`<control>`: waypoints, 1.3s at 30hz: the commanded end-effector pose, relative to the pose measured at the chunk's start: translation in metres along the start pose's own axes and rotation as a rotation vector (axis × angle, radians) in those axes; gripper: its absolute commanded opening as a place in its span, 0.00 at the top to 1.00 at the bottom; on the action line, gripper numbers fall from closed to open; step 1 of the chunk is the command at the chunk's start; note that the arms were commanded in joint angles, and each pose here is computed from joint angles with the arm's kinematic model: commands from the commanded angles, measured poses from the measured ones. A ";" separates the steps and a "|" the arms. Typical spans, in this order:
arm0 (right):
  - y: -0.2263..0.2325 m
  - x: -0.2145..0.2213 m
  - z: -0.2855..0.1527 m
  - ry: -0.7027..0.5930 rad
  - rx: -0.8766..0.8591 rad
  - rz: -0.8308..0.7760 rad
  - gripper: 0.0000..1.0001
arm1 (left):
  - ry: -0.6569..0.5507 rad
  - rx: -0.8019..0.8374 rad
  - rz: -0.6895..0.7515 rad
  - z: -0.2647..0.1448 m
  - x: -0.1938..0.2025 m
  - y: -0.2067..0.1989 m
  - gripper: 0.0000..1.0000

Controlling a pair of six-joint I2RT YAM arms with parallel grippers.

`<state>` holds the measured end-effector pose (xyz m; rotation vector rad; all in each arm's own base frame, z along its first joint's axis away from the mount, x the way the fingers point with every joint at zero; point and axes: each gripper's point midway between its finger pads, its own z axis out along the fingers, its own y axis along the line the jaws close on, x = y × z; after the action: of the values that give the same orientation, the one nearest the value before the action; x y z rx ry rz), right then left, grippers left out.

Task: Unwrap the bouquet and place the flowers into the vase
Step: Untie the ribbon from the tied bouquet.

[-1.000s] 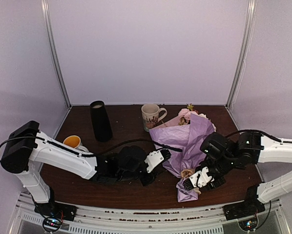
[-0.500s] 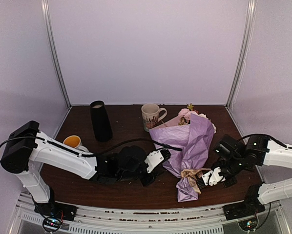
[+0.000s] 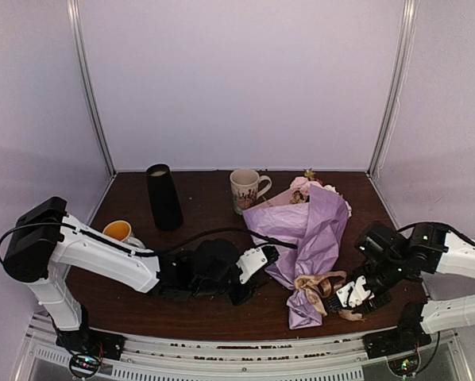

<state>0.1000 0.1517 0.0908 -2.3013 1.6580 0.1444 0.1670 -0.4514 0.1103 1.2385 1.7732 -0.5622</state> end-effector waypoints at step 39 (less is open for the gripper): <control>-0.073 -0.062 -0.186 -0.373 0.382 0.159 0.65 | -0.042 0.196 0.350 0.006 -0.074 -0.082 0.74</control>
<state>0.1065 0.1808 0.3353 -1.8315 1.3911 0.3268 0.1377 -0.4890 0.1442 1.4210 1.6307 -0.5485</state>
